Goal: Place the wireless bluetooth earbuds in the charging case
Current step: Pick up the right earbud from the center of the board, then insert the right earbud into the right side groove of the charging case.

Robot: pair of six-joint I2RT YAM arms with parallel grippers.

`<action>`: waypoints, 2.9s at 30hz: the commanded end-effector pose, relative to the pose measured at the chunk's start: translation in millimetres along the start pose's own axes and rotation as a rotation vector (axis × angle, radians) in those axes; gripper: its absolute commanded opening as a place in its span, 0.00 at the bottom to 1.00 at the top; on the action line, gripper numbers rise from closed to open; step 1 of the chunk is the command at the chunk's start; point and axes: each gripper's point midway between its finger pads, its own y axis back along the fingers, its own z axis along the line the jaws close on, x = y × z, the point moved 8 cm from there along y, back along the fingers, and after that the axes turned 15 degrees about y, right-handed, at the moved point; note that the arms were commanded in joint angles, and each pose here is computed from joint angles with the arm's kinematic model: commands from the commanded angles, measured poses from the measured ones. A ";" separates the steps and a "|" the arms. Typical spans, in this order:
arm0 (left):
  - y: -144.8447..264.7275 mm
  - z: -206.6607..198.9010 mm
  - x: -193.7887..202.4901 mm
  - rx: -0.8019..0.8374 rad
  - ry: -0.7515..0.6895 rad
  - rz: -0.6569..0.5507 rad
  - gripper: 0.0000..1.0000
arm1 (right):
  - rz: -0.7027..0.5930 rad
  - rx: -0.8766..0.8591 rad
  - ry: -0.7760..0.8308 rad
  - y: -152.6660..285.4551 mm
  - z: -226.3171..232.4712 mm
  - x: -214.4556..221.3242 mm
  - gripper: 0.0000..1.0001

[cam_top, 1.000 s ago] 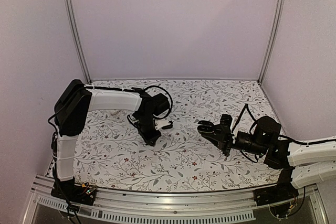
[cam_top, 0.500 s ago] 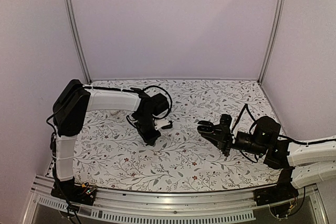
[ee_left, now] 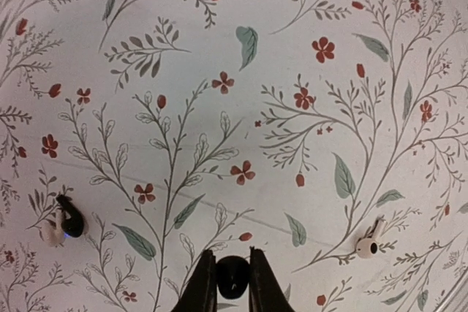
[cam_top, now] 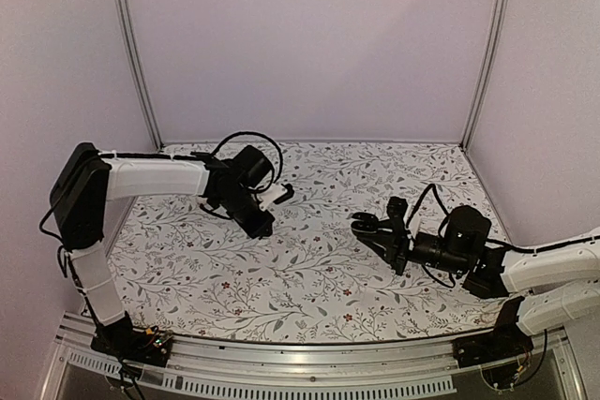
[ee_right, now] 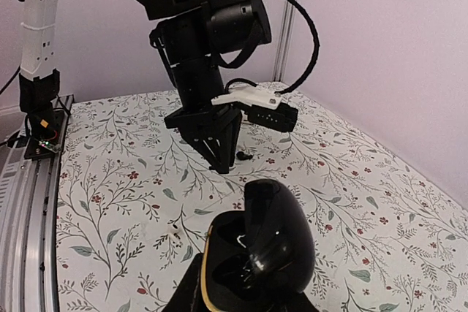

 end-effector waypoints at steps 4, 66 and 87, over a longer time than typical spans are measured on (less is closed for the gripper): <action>41.1 -0.1 -24.3 0.077 0.032 -0.334 0.07 | -0.087 -0.014 -0.108 -14.6 -13.8 -1.8 0.00; 107.6 -104.5 -13.5 0.606 -0.196 -0.982 0.08 | -0.230 -0.241 -0.321 -121.6 -1.9 16.0 0.00; 97.1 -108.5 -16.0 0.605 -0.203 -0.962 0.07 | -0.266 -0.247 -0.340 -123.1 -2.8 5.9 0.00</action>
